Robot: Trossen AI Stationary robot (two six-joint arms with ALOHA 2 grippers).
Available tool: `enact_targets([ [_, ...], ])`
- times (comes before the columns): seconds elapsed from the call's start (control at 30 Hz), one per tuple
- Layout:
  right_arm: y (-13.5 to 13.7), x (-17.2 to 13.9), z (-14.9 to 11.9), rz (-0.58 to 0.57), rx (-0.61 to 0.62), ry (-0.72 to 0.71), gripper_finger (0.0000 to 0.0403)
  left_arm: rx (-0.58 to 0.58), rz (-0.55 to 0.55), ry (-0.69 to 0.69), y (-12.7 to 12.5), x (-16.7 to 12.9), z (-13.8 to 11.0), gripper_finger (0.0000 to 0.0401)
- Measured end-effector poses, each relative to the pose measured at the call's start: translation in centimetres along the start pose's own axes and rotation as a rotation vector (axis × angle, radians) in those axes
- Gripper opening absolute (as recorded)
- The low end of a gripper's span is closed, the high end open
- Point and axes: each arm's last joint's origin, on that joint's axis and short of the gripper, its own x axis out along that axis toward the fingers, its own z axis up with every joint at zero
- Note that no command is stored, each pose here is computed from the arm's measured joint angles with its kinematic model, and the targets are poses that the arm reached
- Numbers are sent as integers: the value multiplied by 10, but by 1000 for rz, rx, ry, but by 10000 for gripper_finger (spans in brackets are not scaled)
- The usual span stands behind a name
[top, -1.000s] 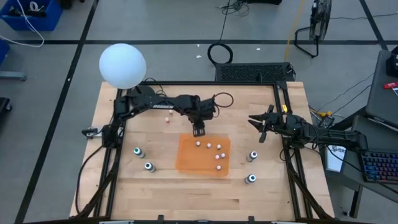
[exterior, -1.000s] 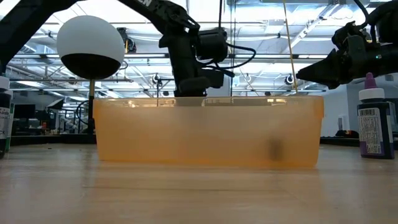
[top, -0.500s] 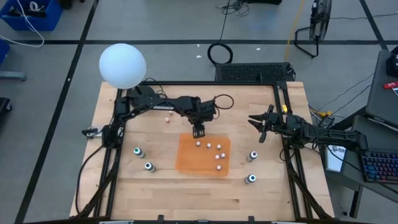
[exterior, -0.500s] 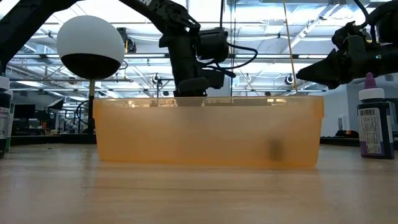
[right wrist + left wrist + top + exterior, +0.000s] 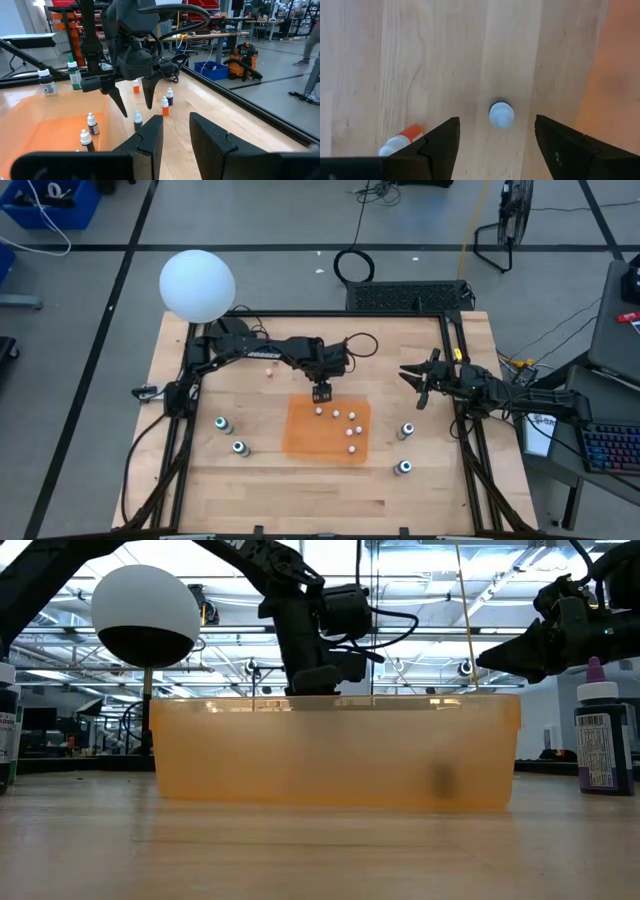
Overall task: Pick & Place food coloring
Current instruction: Put the green food coloring bottle into the orange bin
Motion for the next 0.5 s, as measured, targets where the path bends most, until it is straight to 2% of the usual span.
enact_targets([
  [0.2,0,0,0,0,0,0,86,7,-8,-2,0,1,-1,258],
  [0.5,0,0,0,0,0,0,86,5,-41,-12,-1,12,-6,225],
])
